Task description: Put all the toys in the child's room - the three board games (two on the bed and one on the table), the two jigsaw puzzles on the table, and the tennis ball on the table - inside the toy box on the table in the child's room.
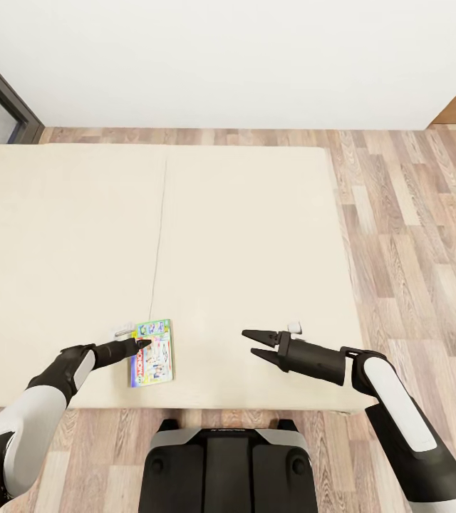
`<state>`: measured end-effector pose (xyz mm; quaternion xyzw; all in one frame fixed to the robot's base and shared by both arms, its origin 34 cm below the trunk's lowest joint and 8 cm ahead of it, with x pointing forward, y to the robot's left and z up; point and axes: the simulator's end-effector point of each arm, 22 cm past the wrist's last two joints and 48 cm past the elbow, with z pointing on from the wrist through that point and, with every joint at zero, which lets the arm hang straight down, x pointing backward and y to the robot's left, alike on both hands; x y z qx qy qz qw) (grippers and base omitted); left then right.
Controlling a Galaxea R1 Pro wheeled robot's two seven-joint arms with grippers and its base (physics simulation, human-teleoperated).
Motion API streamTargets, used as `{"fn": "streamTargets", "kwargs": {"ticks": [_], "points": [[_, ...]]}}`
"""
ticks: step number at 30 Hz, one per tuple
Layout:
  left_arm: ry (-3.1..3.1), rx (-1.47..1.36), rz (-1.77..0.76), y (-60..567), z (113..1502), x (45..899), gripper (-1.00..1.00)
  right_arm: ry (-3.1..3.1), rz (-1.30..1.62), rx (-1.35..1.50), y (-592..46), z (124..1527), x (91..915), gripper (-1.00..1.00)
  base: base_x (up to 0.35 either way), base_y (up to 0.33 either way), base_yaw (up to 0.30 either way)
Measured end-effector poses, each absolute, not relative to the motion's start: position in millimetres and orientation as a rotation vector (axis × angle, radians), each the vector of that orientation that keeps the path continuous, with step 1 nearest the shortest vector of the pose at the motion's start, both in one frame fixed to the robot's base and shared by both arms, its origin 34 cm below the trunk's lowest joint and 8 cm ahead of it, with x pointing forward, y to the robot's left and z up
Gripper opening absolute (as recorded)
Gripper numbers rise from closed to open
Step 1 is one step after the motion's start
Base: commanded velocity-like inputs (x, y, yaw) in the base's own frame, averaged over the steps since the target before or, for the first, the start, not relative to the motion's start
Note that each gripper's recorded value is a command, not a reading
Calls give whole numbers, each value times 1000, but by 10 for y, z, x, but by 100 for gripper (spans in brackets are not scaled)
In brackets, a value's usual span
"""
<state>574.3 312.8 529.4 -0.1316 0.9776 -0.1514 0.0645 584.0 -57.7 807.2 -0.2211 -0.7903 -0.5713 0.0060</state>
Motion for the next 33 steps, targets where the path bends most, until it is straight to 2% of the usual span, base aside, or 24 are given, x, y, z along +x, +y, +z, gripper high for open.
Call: {"fn": "streamTargets", "kwargs": {"ticks": [20, 33], "points": [[2951, -397, -458, 3127, 5296, 5746, 100, -2468, -1792, -688, -559, 8082, 5833, 100, 0, -71, 0], [2949, -396, -458, 3128, 5299, 5755, 100, -2468, -1791, -685, -553, 8080, 5827, 100, 0, -156, 0]]}}
